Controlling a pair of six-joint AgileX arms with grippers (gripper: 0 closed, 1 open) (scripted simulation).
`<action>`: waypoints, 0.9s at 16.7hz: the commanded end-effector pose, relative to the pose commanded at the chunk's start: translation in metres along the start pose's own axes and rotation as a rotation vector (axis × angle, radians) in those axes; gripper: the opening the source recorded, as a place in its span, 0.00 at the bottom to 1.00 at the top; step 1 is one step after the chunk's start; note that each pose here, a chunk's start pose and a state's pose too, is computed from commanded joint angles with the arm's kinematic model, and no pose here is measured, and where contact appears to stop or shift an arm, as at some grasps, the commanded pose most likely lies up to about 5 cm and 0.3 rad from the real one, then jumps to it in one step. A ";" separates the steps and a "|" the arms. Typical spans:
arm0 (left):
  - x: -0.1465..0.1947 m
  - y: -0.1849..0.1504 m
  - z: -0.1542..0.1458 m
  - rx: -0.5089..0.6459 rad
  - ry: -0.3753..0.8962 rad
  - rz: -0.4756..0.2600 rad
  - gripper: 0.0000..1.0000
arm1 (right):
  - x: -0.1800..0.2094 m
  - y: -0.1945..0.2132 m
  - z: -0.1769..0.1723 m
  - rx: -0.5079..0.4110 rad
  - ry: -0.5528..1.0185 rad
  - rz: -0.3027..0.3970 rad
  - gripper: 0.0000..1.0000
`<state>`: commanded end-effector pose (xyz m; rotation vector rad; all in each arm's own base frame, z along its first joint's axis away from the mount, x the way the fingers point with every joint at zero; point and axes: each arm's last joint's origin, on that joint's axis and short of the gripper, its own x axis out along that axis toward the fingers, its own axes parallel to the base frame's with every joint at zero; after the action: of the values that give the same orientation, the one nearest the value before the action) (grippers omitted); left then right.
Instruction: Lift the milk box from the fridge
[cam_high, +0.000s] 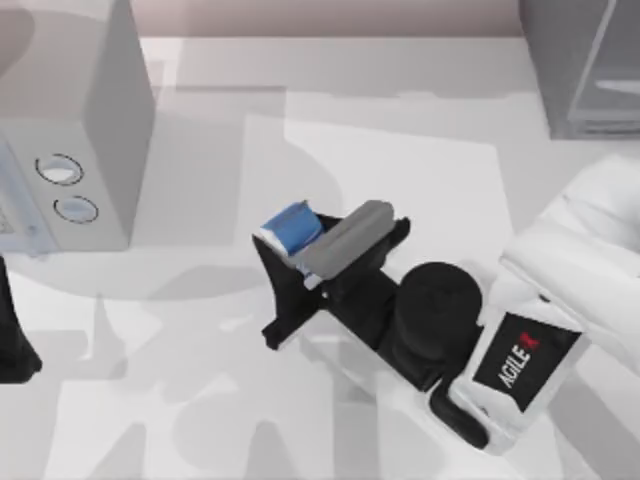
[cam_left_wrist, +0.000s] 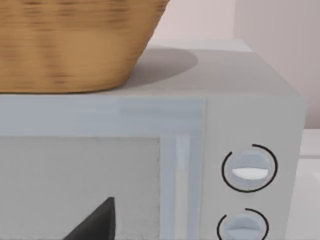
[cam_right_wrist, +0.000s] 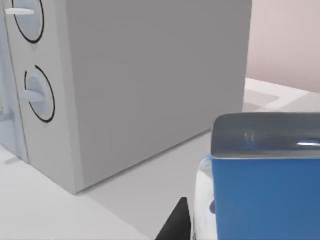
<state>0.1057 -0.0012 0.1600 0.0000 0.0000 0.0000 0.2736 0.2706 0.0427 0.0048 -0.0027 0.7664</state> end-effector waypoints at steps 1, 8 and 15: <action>0.000 0.000 0.000 0.000 0.000 0.000 1.00 | 0.000 0.000 0.000 0.000 0.000 0.000 0.00; 0.000 0.000 0.000 0.000 0.000 0.000 1.00 | 0.000 0.000 0.000 0.000 0.000 0.000 0.53; 0.000 0.000 0.000 0.000 0.000 0.000 1.00 | 0.000 0.000 0.000 0.000 0.000 0.000 1.00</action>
<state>0.1057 -0.0012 0.1600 0.0000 0.0000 0.0000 0.2736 0.2706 0.0427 0.0048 -0.0027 0.7664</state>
